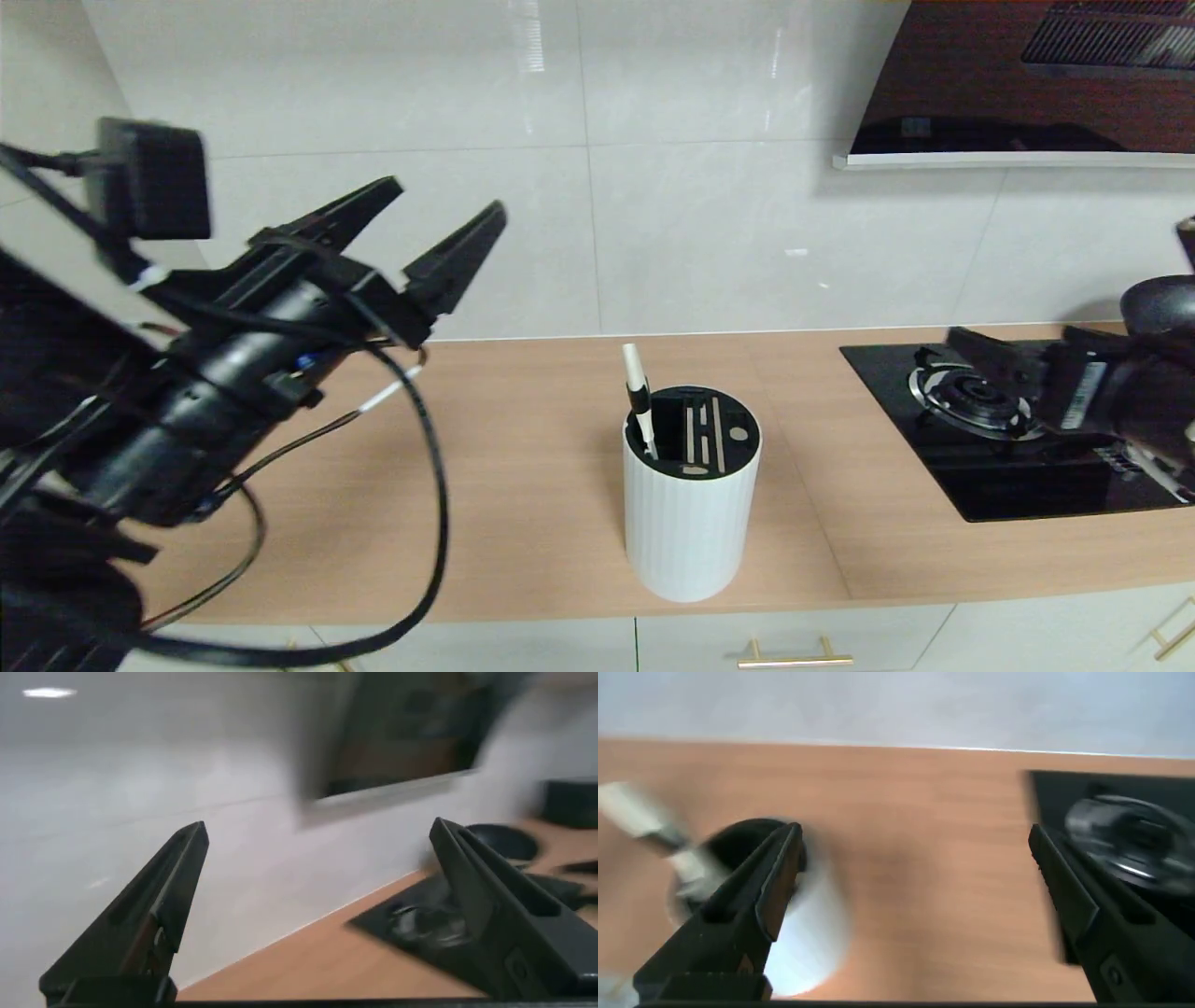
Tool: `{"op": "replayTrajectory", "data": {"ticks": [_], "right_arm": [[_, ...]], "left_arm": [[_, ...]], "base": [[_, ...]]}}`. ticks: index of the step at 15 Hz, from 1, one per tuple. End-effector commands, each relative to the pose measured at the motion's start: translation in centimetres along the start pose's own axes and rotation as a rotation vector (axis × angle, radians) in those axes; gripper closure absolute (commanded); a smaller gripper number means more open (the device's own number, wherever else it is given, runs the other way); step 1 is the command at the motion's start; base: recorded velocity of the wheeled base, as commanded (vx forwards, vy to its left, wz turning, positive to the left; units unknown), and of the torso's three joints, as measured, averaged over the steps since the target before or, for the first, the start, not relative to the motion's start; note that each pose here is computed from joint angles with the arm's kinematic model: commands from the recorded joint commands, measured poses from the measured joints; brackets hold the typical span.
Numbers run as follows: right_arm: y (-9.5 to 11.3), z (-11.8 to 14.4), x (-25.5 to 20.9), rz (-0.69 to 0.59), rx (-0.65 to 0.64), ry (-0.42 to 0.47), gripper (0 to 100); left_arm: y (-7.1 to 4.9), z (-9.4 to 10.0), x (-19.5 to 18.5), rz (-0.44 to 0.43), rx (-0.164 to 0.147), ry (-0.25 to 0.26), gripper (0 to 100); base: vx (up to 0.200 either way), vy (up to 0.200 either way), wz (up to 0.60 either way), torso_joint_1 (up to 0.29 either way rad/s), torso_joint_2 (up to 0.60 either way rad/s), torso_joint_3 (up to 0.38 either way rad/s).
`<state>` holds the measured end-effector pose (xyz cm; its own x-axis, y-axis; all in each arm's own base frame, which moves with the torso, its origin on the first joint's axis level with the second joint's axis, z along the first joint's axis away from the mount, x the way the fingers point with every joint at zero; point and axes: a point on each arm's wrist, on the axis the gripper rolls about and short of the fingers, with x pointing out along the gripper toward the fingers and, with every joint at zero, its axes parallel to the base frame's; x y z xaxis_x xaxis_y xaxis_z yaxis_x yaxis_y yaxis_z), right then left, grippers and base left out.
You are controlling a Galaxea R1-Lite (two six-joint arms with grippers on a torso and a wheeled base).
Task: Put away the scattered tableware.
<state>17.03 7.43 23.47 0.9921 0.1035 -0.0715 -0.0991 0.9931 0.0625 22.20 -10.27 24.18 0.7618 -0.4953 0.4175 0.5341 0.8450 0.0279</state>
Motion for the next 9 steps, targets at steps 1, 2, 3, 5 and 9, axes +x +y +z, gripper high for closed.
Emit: {"op": "replayTrajectory", "data": {"ticks": [1, 2, 3, 5, 9], "right_arm": [[-4.2, -2.2, -7.8, -0.018, 0.037, -0.121, 0], [-4.9, -3.2, -10.8, 0.014, 0.043, -0.181, 0], [-5.2, -3.6, -12.0, 0.007, 0.046, -0.204, 0], [-6.2, -4.7, -15.0, -0.100, 0.038, -0.227, 0], [-6.8, -7.4, -19.8, -0.158, -0.081, -0.262, 0]], "left_arm": [[0.9, 3.2, -9.7, 0.160, 0.040, 0.009, 0], [0.0, 3.8, -13.2, 0.182, 0.040, 0.040, 0], [-0.6, 4.3, -14.9, 0.185, 0.036, 0.052, 0], [-2.3, 5.5, -20.2, 0.214, 0.021, 0.126, 0], [-4.7, 6.1, -26.5, 0.325, -0.014, 0.196, 0]], "base": [[0.000, 0.000, 0.00, 0.000, 0.00, 0.000], [0.000, 0.000, 0.00, 0.000, 0.00, 0.000], [0.000, 0.000, 0.00, 0.000, 0.00, 0.000], [0.000, 0.000, 0.00, 0.000, 0.00, 0.000], [0.000, 0.000, 0.00, 0.000, 0.00, 0.000]]}}
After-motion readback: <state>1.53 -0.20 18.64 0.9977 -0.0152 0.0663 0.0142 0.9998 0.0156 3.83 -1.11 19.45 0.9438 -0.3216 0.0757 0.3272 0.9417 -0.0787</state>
